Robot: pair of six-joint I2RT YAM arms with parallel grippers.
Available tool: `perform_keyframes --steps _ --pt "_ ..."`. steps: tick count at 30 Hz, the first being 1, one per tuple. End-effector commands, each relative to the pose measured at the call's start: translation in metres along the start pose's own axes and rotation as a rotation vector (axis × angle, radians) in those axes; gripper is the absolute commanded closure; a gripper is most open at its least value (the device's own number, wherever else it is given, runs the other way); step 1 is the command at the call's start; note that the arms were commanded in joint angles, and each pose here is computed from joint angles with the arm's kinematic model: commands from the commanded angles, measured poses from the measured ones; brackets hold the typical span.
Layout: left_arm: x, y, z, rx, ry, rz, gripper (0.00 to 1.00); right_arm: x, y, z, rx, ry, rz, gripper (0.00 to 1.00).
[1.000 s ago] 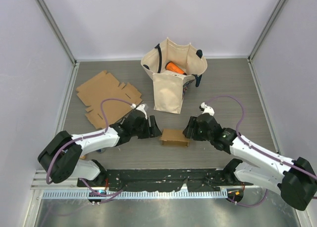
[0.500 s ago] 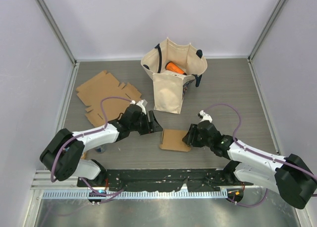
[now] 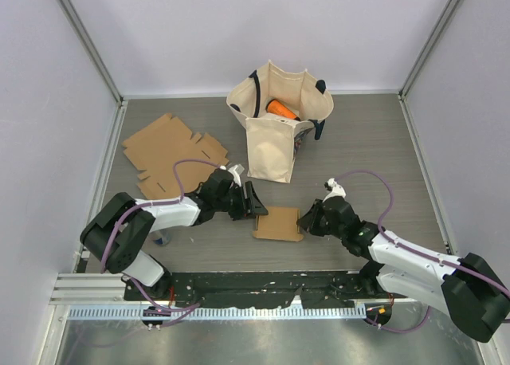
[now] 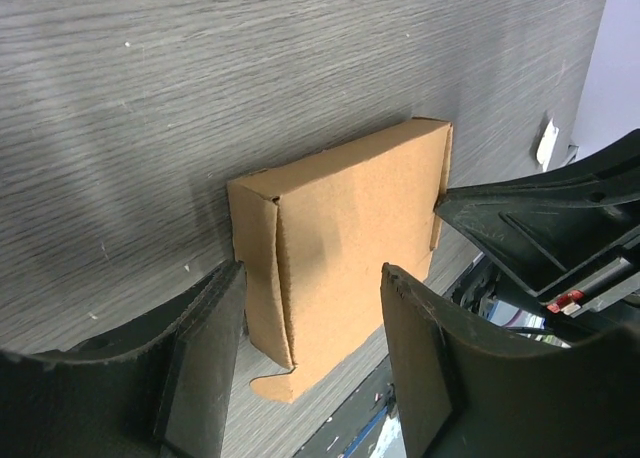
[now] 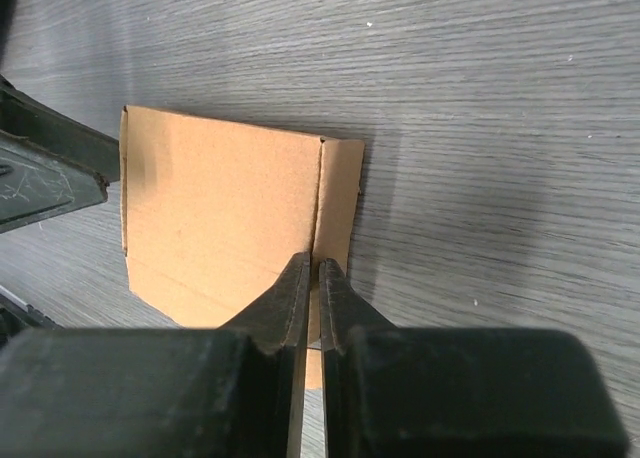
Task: Fold the paper box
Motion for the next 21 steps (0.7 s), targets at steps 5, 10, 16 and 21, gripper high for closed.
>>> perform_keyframes --steps 5,10,16,21 --pt "0.008 -0.008 -0.009 -0.008 0.028 -0.054 0.38 -0.005 0.002 -0.032 -0.090 0.054 -0.008 0.95" --pt "0.007 -0.008 -0.009 -0.012 0.023 -0.048 0.37 -0.005 0.000 -0.036 -0.090 0.087 -0.001 0.96" --pt "0.010 0.000 -0.015 -0.071 0.016 -0.030 0.36 -0.005 -0.002 -0.041 -0.103 0.099 -0.004 0.96" --pt "0.010 0.004 -0.024 -0.132 0.013 -0.027 0.37 -0.002 -0.001 -0.038 -0.097 0.089 -0.008 0.96"
Point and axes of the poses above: each gripper's point midway between its finger pads, its own y axis out along the fingers, its own z axis along the line the jaws close on, x = y × z, the point moved 5 cm from there along -y, back along the fingers, and after that the axes turned 15 degrees about y, right-handed, at the moved point
